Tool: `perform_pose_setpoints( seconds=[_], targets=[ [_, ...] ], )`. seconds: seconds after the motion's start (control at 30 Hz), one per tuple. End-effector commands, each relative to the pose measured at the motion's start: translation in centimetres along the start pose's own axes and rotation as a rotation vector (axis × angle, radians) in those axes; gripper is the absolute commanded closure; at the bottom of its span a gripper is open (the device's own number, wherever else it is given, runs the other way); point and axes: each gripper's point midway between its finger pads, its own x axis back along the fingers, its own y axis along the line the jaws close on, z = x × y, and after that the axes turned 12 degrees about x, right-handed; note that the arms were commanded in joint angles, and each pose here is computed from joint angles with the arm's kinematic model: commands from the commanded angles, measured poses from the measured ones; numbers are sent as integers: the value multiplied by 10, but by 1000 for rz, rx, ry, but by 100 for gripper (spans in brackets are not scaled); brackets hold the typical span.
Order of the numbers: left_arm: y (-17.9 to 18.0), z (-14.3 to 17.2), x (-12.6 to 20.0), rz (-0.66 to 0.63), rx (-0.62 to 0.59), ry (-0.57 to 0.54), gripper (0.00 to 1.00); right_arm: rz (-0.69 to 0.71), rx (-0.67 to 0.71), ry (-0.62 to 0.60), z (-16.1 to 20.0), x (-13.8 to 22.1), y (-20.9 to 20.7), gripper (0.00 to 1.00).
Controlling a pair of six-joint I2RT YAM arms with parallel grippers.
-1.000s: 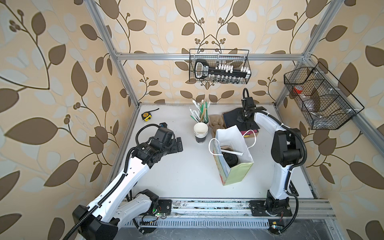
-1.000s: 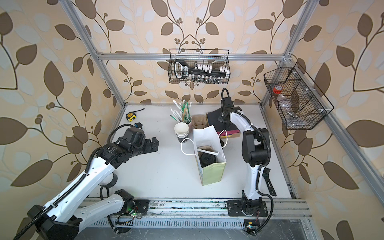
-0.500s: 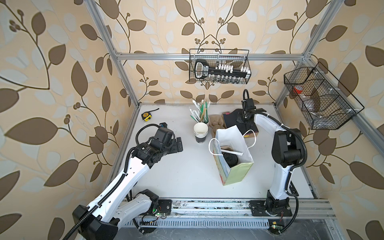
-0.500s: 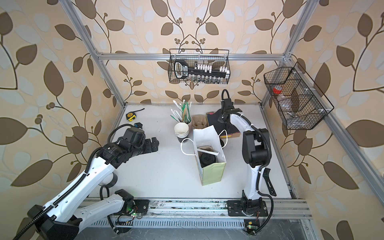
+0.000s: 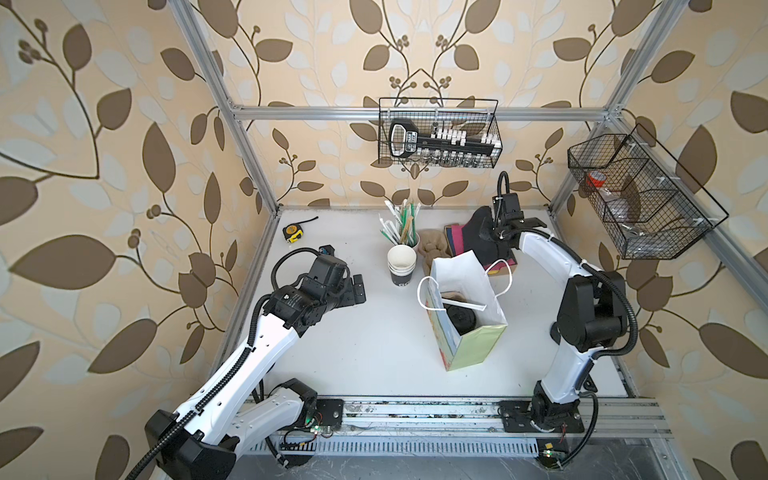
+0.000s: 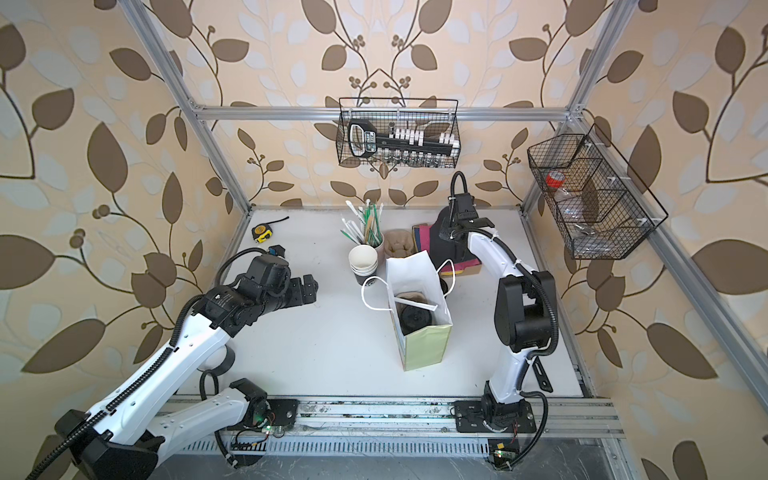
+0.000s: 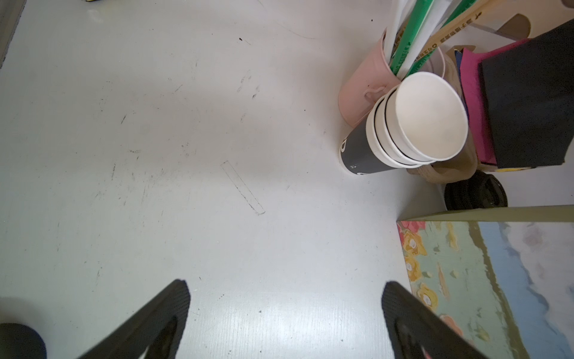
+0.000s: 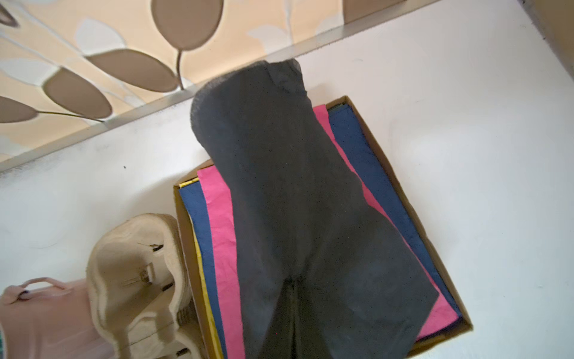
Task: Pack a coffee takeout order
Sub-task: Pick up the napkin from the napkin box.
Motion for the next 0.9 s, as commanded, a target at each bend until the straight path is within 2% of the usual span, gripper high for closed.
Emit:
perform_pose_setpoints(
  seconds=[0.0, 0.47, 0.67, 0.87],
  targets=[
    [-3, -8, 3, 19, 1, -25, 1, 7, -29, -42, -7, 16, -7, 100],
    [-5, -7, 5, 32, 3, -22, 1, -94, -86, -248, -50, 118, -7, 100],
    [-5, -8, 8, 43, 5, -30, 1, -166, -102, -391, -64, 197, -6, 100],
    [-5, -9, 12, 55, 8, -39, 1, -254, -66, -534, -59, 286, 5, 100]
  ],
)
